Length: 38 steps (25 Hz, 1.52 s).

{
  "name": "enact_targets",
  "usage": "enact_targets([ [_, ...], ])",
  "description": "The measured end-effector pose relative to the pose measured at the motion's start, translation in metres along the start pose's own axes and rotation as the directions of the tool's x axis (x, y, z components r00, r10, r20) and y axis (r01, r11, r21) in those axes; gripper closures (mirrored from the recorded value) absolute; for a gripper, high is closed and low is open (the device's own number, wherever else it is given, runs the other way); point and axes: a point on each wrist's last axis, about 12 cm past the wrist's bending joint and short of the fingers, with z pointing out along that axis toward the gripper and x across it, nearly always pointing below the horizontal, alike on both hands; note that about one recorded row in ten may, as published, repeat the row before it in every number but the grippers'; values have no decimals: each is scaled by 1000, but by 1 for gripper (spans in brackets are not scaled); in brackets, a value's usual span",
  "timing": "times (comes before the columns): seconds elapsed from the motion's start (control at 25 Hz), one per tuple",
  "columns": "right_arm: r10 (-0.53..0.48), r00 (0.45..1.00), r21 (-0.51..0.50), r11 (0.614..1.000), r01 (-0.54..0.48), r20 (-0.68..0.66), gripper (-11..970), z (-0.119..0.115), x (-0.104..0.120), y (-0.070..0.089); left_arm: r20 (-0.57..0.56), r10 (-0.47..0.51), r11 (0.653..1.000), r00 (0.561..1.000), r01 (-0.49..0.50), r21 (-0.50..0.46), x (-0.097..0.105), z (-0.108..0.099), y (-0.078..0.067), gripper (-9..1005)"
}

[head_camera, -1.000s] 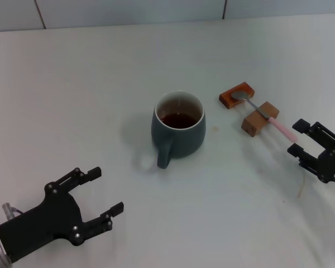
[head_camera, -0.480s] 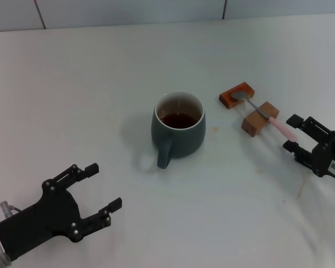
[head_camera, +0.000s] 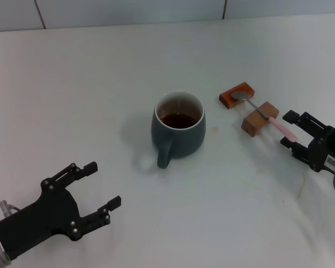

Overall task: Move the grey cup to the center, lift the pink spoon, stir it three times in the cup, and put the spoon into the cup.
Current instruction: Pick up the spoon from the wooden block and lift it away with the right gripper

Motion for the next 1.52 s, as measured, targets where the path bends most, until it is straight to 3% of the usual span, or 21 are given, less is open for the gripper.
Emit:
enact_targets([
  [1.52, 12, 1000, 29, 1000, -11, -18, 175, 20, -4, 5, 11, 3, 1000, 1000, -3, -20, -1, 0, 3, 187],
])
